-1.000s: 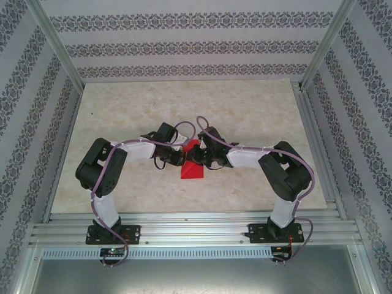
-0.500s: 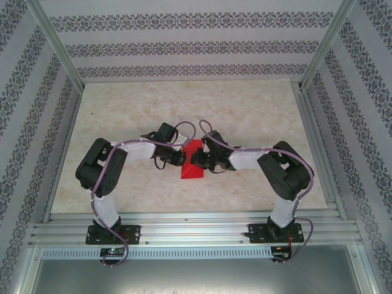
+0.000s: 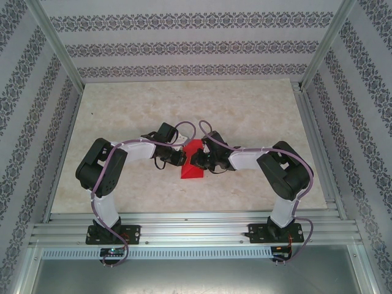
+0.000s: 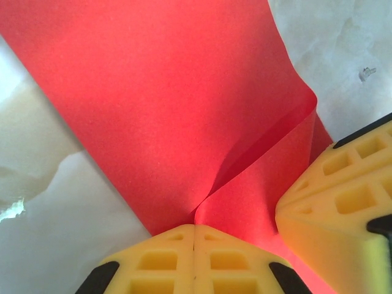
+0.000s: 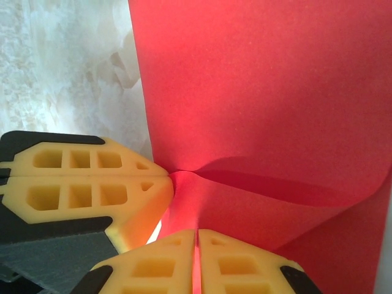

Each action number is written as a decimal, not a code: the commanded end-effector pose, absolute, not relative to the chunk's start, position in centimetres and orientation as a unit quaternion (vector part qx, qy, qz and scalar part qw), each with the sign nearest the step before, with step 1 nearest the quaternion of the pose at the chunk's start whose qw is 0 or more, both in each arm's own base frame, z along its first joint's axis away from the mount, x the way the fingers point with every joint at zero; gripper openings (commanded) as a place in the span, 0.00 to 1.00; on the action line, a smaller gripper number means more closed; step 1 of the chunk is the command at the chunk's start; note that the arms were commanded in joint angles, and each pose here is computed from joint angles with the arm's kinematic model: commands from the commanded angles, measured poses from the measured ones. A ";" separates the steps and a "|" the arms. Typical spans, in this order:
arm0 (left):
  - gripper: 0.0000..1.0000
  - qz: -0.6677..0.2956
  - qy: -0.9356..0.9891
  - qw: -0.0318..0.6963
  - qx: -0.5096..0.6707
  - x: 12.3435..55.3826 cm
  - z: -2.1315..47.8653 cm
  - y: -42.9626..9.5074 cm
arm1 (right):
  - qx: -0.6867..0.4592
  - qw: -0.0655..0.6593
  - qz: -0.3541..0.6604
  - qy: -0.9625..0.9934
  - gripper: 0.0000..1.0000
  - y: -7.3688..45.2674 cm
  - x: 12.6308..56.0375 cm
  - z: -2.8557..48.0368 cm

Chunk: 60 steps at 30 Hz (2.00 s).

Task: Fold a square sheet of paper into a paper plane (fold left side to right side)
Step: Fold the triangle a second time at the center of the table.

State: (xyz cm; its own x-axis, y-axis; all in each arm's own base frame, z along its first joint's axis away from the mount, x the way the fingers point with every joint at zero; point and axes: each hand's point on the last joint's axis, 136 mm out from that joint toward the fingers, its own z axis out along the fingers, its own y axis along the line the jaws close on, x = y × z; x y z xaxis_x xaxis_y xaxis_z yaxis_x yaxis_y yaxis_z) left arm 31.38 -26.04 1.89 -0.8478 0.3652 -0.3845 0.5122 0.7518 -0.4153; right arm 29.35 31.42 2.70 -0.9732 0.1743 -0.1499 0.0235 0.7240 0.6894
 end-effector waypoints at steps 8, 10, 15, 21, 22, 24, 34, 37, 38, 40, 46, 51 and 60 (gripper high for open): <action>0.06 -0.246 0.929 0.129 0.246 30.6 0.7 -26.1 | 0.061 0.085 0.331 0.938 0.10 30.3 28.7 0.8; 0.06 -0.246 0.929 0.129 0.247 30.6 0.6 -26.1 | 0.061 0.087 0.330 0.938 0.10 30.2 28.7 0.9; 0.06 -0.244 0.929 0.128 0.247 30.6 0.6 -26.0 | 0.057 0.083 0.326 0.940 0.11 30.2 28.6 0.6; 0.07 -0.250 0.927 0.133 0.246 30.6 1.0 -26.2 | 0.060 0.063 0.306 0.948 0.10 29.5 27.7 -1.0; 0.06 -0.252 0.926 0.134 0.246 30.6 1.2 -26.3 | 0.060 0.060 0.300 0.950 0.10 29.3 27.5 -1.2; 0.07 -0.256 0.924 0.141 0.246 30.8 1.9 -26.4 | 0.060 0.054 0.284 0.955 0.10 28.6 27.0 -1.7; 0.13 -0.271 0.914 0.191 0.233 32.5 7.7 -26.5 | 0.052 0.023 0.246 0.968 0.10 27.1 25.1 -3.8; 0.23 -0.273 0.912 0.213 0.221 33.0 9.7 -25.9 | 0.048 0.022 0.246 0.968 0.10 27.3 25.1 -3.8; 0.24 -0.274 0.911 0.219 0.218 33.0 10.2 -25.7 | 0.047 0.022 0.245 0.968 0.10 27.4 25.1 -3.8; 0.24 -0.280 0.908 0.229 0.214 32.7 11.3 -25.4 | 0.043 0.021 0.246 0.968 0.10 27.5 25.1 -3.8; 0.23 -0.361 0.886 0.208 0.202 29.7 12.3 -27.1 | 0.039 0.023 0.247 0.968 0.10 27.9 25.1 -3.7; 0.20 -0.420 0.875 0.171 0.171 27.5 11.3 -28.6 | 0.039 0.024 0.248 0.968 0.10 28.0 25.2 -3.6; 0.17 -0.405 0.900 0.097 0.127 25.5 6.8 -28.0 | 0.038 0.024 0.248 0.968 0.10 28.1 25.2 -3.6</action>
State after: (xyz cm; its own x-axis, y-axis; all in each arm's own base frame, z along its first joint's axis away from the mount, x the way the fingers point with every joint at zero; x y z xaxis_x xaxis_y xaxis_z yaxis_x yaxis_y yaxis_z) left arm 25.95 -27.14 7.21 -0.9371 0.1614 -0.3096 0.3357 0.6608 -0.6713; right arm 28.42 30.63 1.02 -0.9849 0.1188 -0.1256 0.0143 0.7799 0.6257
